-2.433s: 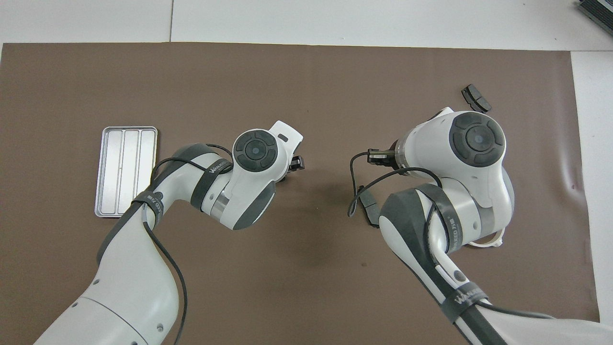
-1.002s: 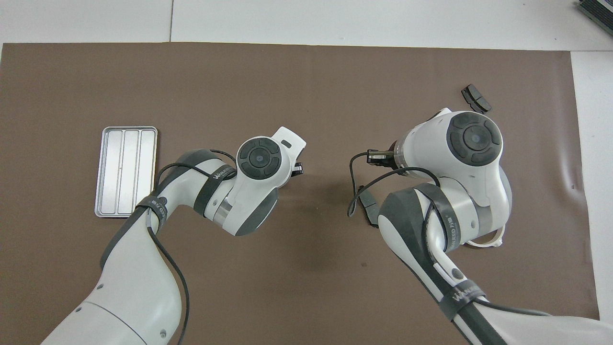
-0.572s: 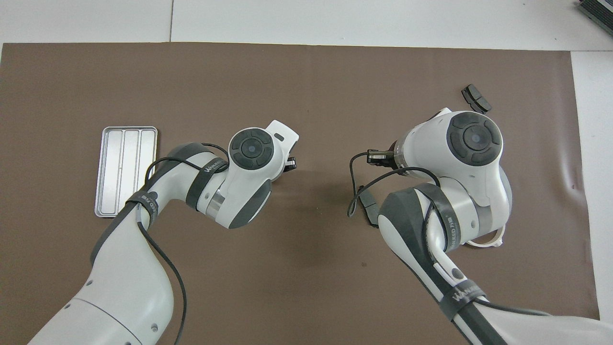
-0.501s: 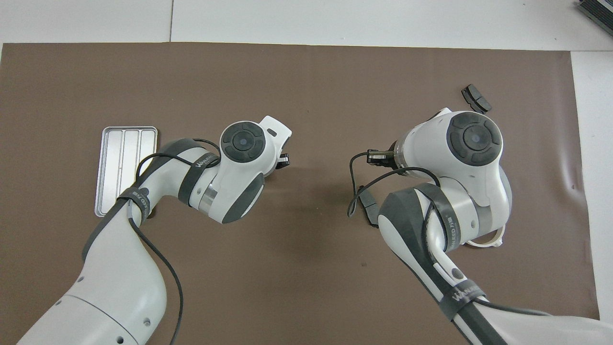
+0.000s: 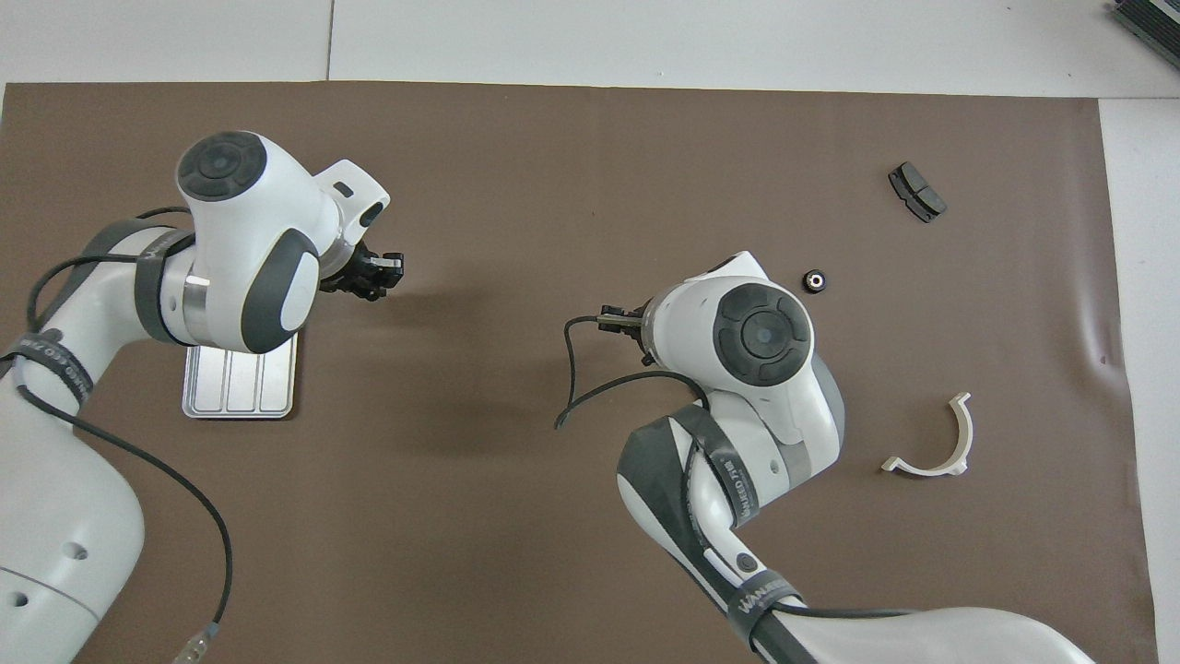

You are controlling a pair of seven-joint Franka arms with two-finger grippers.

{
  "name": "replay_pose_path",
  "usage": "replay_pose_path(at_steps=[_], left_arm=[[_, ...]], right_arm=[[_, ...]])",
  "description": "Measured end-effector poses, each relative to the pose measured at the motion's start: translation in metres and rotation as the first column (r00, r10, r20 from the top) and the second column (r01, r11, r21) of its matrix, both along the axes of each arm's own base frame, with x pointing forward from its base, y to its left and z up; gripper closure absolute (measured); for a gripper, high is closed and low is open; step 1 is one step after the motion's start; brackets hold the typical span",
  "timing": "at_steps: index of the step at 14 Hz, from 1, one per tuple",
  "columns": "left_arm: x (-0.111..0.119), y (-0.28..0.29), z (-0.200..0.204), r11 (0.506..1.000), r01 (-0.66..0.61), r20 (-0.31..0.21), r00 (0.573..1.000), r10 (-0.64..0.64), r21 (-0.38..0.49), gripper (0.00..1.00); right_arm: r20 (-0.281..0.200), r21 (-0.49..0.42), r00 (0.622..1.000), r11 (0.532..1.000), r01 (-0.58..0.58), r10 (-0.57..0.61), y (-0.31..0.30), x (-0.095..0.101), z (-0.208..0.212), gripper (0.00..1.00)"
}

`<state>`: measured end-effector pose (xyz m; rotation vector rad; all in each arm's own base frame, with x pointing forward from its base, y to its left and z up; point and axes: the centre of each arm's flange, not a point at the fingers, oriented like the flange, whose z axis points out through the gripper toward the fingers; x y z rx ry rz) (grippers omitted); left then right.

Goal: Pick bearing gear from pile to tray

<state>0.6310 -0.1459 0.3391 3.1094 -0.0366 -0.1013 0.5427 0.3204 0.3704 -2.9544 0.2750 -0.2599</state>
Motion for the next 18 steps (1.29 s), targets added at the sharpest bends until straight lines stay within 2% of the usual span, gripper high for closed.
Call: replay_pose_path(at_steps=[3, 6, 9, 10, 13, 14, 15, 16, 18], left_arm=[[0.004, 0.057, 0.011, 0.996, 0.086, -0.014, 0.996, -0.087, -0.011, 0.76], [0.003, 0.103, 0.000, 0.985, 0.171, -0.031, 0.985, -0.172, -0.025, 0.76], [-0.002, 0.146, -0.007, 0.971, 0.236, -0.041, 0.970, -0.238, -0.041, 0.76], [-0.003, 0.154, -0.007, 0.968, 0.246, -0.041, 0.968, -0.247, -0.044, 0.76], [-0.003, 0.155, -0.006, 0.965, 0.258, -0.038, 0.965, -0.260, -0.047, 0.76], [-0.003, 0.150, -0.005, 0.963, 0.264, -0.037, 0.963, -0.266, -0.048, 0.76], [-0.003, 0.145, -0.005, 0.963, 0.266, -0.036, 0.963, -0.268, -0.049, 0.70], [-0.003, 0.139, -0.004, 0.962, 0.268, -0.035, 0.962, -0.270, -0.049, 0.56], [-0.003, 0.130, -0.004, 0.960, 0.275, -0.035, 0.960, -0.276, -0.049, 0.36]], right_arm=[[0.001, 0.022, 1.000, 0.999, 0.027, -0.027, 0.038, -0.015, -0.030, 0.66], [-0.007, 0.033, 0.999, 0.998, 0.049, -0.048, 0.068, -0.030, -0.064, 0.66], [-0.011, 0.031, 0.999, 0.998, 0.054, -0.053, 0.071, -0.032, -0.075, 0.65], [-0.010, 0.031, 0.998, 0.998, 0.058, -0.058, 0.070, -0.031, -0.075, 0.59], [-0.009, 0.034, 0.998, 0.997, 0.066, -0.066, 0.070, -0.030, -0.075, 0.29], [-0.006, 0.036, 0.998, 0.997, 0.067, -0.067, 0.070, -0.029, -0.073, 0.14], [-0.002, 0.039, 0.997, 0.997, 0.072, -0.072, 0.069, -0.026, -0.071, 0.04], [0.005, 0.043, 0.997, 0.996, 0.080, -0.080, 0.065, -0.022, -0.065, 0.00], [0.026, 0.050, 0.994, 0.993, 0.106, -0.108, 0.045, -0.006, -0.042, 0.00]])
